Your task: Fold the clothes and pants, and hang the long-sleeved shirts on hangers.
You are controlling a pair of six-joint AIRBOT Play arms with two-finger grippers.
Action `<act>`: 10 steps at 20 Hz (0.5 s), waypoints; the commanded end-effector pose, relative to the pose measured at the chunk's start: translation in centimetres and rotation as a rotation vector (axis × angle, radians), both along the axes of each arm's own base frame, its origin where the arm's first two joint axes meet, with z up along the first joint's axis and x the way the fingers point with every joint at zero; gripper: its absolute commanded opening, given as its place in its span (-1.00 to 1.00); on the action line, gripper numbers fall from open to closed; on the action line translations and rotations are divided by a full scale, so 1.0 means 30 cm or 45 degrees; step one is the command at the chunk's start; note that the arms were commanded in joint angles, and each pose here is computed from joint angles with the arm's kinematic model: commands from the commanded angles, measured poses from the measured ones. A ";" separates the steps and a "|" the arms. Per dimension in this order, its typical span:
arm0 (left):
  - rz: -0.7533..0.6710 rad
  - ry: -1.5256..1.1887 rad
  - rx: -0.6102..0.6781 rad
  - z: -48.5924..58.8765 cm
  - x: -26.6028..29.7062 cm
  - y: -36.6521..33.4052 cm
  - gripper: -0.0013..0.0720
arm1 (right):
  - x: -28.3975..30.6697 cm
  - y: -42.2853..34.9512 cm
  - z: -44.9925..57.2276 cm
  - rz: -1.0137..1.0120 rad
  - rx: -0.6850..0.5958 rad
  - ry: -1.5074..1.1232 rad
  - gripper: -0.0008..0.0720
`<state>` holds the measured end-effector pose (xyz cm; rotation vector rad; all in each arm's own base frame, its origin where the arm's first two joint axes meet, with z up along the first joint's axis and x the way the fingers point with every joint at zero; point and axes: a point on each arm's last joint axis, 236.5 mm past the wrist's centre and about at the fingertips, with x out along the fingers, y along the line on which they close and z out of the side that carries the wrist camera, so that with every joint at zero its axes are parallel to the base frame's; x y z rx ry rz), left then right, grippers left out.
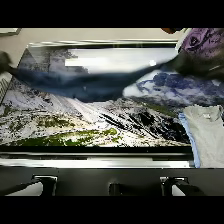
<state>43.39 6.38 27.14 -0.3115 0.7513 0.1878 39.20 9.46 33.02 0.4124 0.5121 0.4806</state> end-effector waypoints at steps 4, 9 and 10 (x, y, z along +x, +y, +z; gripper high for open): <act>0.188 -0.562 0.140 0.578 -0.486 0.031 -0.92 | -0.458 -0.251 0.643 -0.501 -0.410 -0.661 -0.90; 0.368 -0.778 0.113 0.717 -0.688 0.064 -0.92 | -0.548 -0.278 0.711 -0.609 -0.387 -0.745 -0.90; 0.364 -0.758 0.108 0.702 -0.668 0.066 -0.92 | -0.508 -0.280 0.693 -0.599 -0.346 -0.707 -0.90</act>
